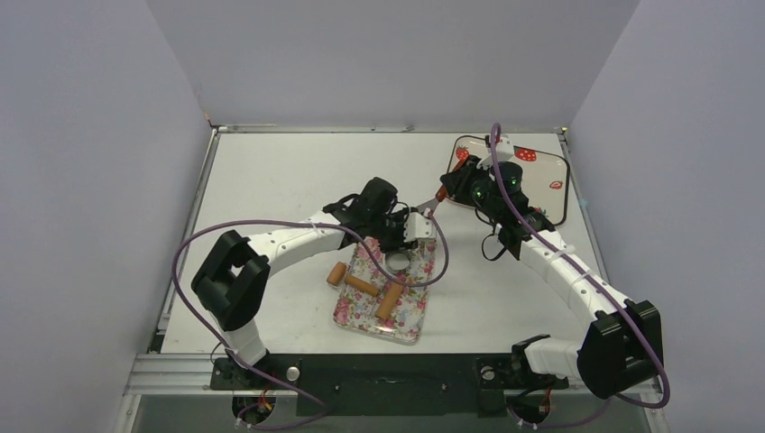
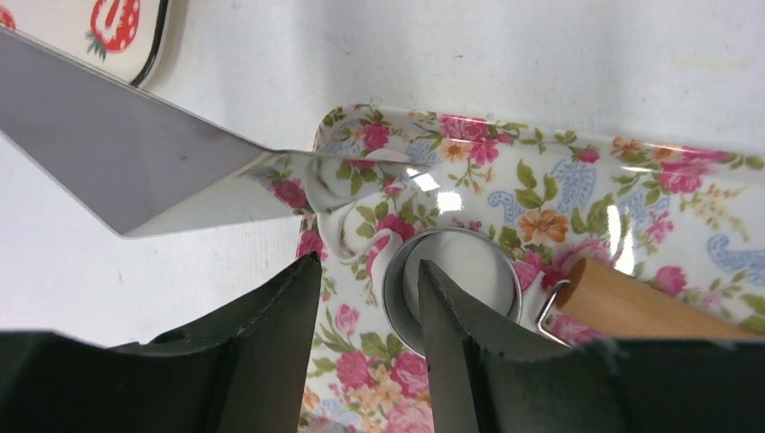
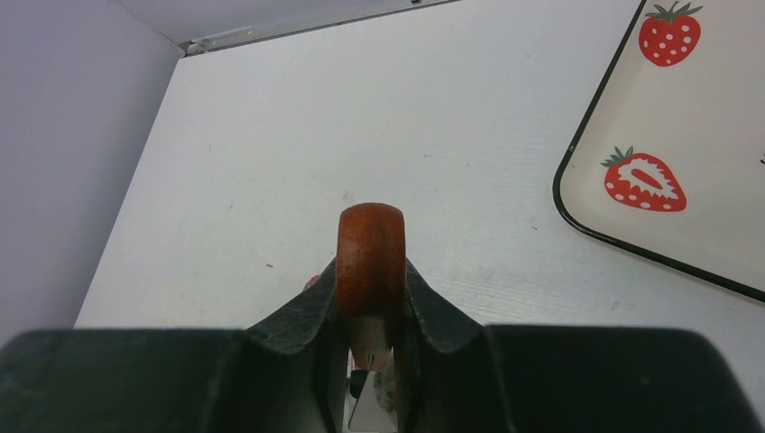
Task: Roll out the dumpling wrappers from the dough
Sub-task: Remove the dumpling wrapper from the work surface.
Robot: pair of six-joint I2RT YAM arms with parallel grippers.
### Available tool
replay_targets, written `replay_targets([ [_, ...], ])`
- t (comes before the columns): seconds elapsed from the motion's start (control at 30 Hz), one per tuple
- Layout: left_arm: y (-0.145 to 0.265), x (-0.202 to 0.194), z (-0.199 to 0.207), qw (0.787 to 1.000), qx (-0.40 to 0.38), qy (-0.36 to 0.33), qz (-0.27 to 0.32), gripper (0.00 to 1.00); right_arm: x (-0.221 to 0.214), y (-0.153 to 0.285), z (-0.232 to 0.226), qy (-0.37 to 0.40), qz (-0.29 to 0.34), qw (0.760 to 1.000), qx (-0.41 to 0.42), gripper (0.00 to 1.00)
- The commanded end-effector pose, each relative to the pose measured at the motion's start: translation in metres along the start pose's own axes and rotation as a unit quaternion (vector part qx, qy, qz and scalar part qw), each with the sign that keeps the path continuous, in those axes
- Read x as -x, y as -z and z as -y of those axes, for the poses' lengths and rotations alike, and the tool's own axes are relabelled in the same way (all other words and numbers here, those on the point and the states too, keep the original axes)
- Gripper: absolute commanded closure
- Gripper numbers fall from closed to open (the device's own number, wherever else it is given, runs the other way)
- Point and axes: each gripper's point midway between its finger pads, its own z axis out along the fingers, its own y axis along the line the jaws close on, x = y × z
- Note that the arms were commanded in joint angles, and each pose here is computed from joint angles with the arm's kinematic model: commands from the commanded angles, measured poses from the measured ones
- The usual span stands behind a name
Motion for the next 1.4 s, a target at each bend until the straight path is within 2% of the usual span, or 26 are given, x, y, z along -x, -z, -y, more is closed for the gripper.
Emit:
replay_targets([
  [0.0,0.015,0.029,-0.01,0.983,0.083,0.165,0.012,0.59,0.029,0.002,-0.015,-0.002,0.044,0.999,0.021,1.0],
  [0.03,0.015,0.028,-0.013,0.974,0.116,0.192,-0.003,0.63,0.027,0.002,-0.012,-0.002,0.042,0.999,0.017,1.0],
  [0.07,0.016,0.028,-0.014,0.958,0.139,0.251,-0.009,0.64,0.028,0.004,-0.013,-0.001,0.045,0.999,0.017,1.0],
  [0.13,0.014,0.029,-0.008,0.935,0.161,0.316,-0.014,0.67,0.024,0.005,-0.011,-0.001,0.041,0.999,0.014,1.0],
  [0.2,0.01,0.029,0.002,0.915,0.17,0.366,-0.019,0.68,0.021,0.005,-0.009,-0.001,0.037,0.999,0.012,1.0],
  [0.27,0.005,0.026,0.009,0.906,0.179,0.383,-0.026,0.68,0.019,0.005,-0.008,-0.001,0.035,0.999,0.01,1.0],
  [0.5,-0.006,0.014,-0.007,0.911,0.227,0.343,-0.039,0.67,0.018,0.007,-0.008,-0.004,0.037,0.999,0.013,1.0],
  [0.7,-0.017,-0.019,0.002,0.897,0.244,0.355,-0.099,0.69,0.021,0.012,-0.007,-0.001,0.044,0.999,0.01,1.0],
  [1.0,-0.018,-0.013,0.011,0.892,0.243,0.369,-0.096,0.69,0.018,0.012,-0.004,0.001,0.039,0.999,0.007,1.0],
  [1.17,-0.005,0.012,0.008,0.889,0.227,0.39,-0.074,0.65,0.02,0.013,-0.002,0.006,0.038,0.999,0.004,1.0],
  [1.27,-0.005,0.008,0.024,0.873,0.211,0.432,-0.084,0.61,0.02,0.014,-0.001,0.006,0.039,0.999,0.003,1.0],
  [1.37,-0.011,0.006,0.031,0.867,0.203,0.447,-0.085,0.6,0.018,0.015,0.001,0.007,0.035,0.999,0.001,1.0],
])
